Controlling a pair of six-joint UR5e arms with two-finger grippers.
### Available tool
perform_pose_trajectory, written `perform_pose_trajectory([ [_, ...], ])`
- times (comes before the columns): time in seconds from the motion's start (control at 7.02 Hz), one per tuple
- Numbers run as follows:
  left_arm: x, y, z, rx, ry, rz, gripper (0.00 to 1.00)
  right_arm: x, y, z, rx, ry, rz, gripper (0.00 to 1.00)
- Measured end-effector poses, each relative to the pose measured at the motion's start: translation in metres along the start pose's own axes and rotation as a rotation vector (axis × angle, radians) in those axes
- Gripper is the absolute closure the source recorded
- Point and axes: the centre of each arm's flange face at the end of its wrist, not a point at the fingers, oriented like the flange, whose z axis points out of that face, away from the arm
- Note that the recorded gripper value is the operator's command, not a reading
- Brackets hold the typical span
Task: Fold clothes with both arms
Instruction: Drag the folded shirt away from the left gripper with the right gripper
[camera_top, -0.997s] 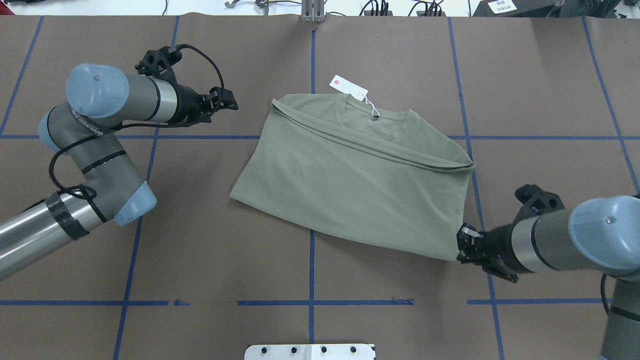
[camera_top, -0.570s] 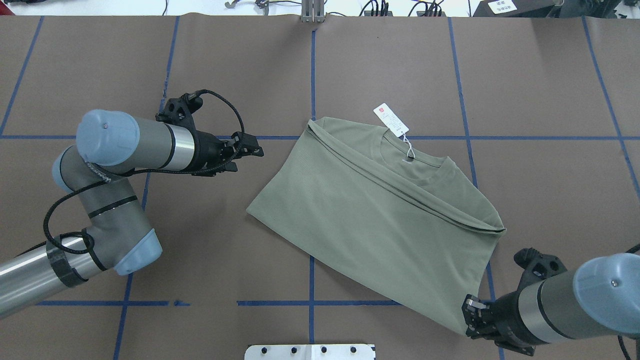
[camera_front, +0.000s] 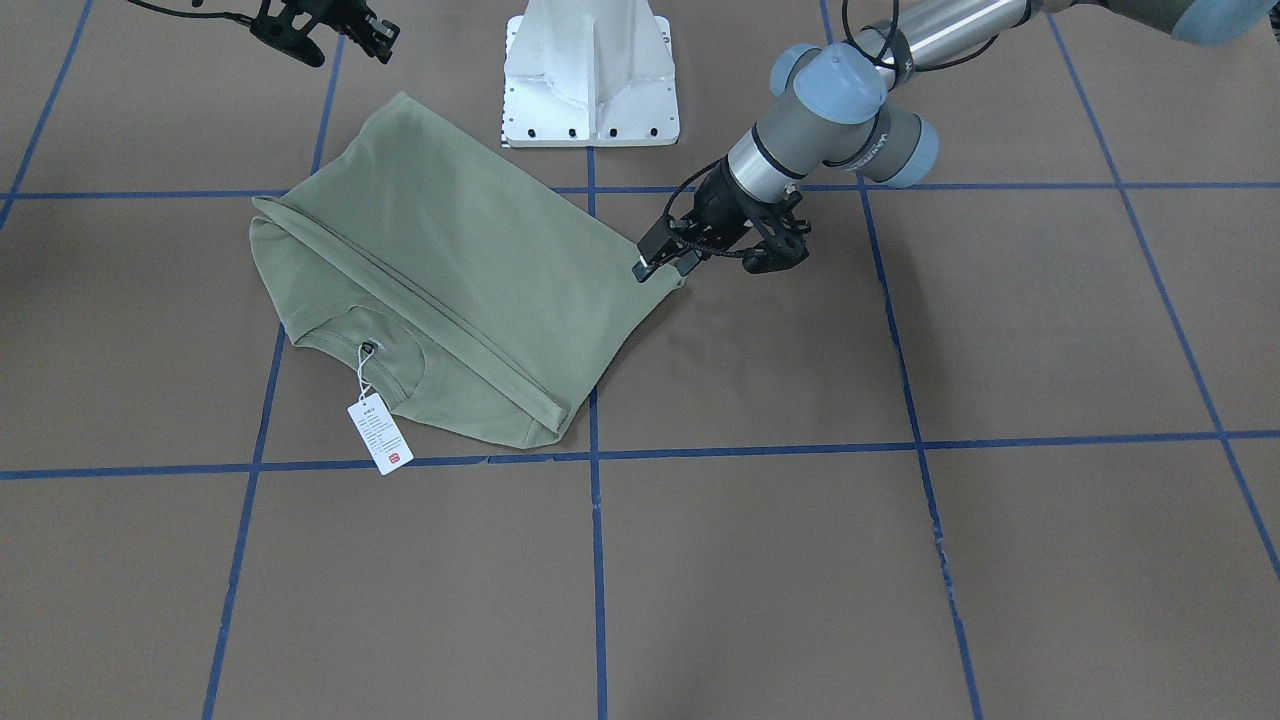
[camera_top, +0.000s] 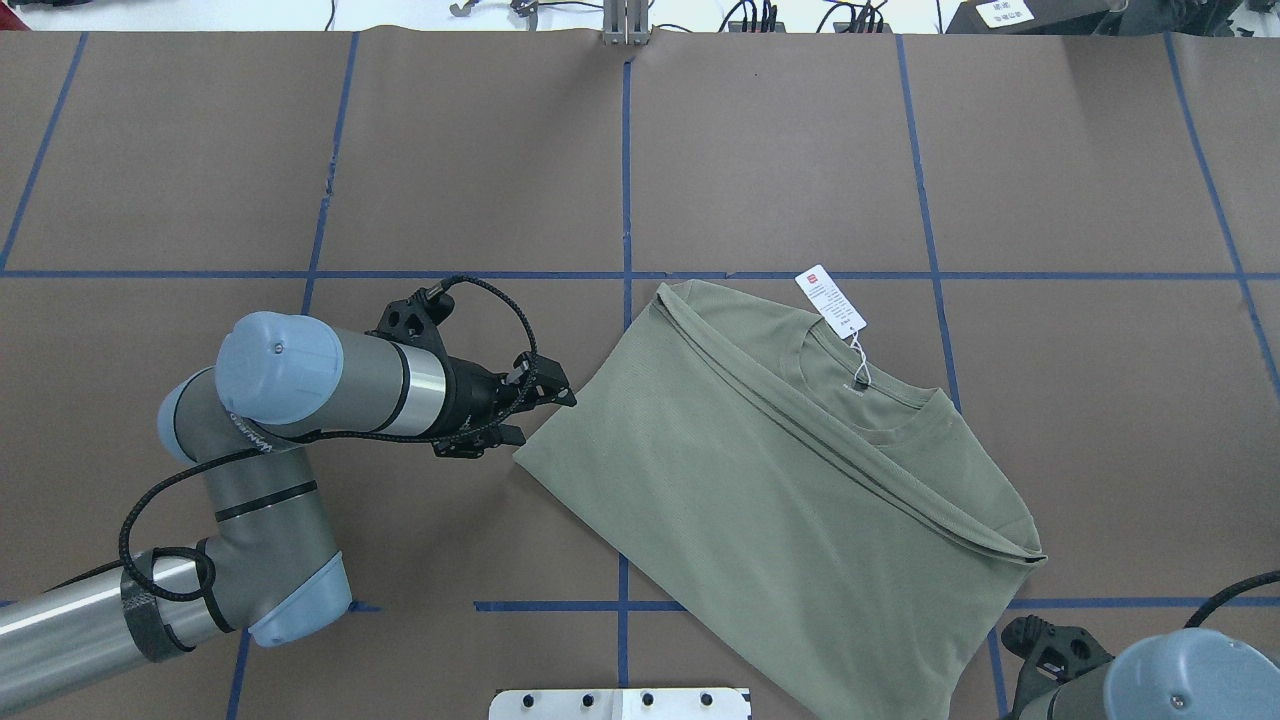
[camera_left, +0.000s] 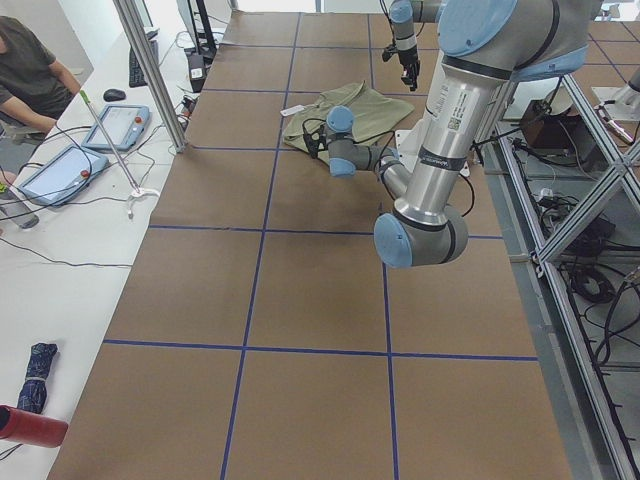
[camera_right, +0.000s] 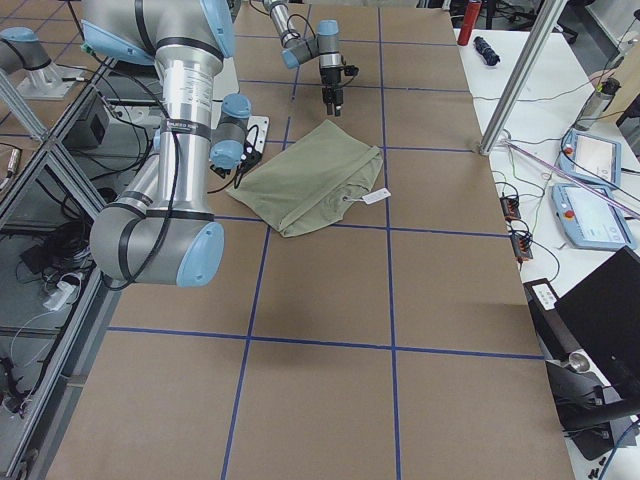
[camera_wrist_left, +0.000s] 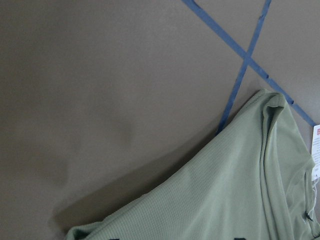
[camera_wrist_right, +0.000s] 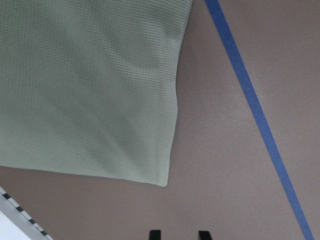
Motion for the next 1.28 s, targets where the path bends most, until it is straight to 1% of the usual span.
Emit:
perform_pose_trajectory([
  [0.14,0.001,0.002,-0.002,0.002,-0.014,-0.006,0.21,0.005,0.009,0.011,0.026,0.031,0.008,0.0],
  [0.28,0.001,0.004,-0.004,0.001,-0.019,-0.009,0.24,0.007,0.014,0.014,0.055,0.043,0.032,0.0],
  [0.43,-0.001,0.004,-0.002,0.003,-0.031,-0.013,0.28,-0.001,0.007,-0.003,0.079,0.01,0.065,0.0],
  [0.57,-0.005,0.004,0.004,0.009,-0.064,-0.022,0.3,-0.018,-0.009,-0.031,0.104,-0.066,0.109,0.0],
  [0.71,-0.011,0.006,0.011,0.015,-0.105,-0.03,0.33,-0.045,-0.027,-0.058,0.128,-0.162,0.15,0.0],
  [0.85,-0.015,0.01,0.017,0.014,-0.13,-0.031,0.36,-0.076,-0.051,-0.077,0.158,-0.248,0.187,0.0],
  [1.0,-0.019,0.016,0.021,0.008,-0.143,-0.03,0.41,-0.103,-0.076,-0.089,0.194,-0.303,0.206,0.0],
  [1.14,-0.021,0.021,0.025,0.003,-0.15,-0.03,0.45,-0.12,-0.099,-0.097,0.228,-0.328,0.199,0.0],
  [1.28,-0.022,0.026,0.028,0.002,-0.153,-0.029,0.47,-0.126,-0.112,-0.101,0.249,-0.334,0.19,0.0],
])
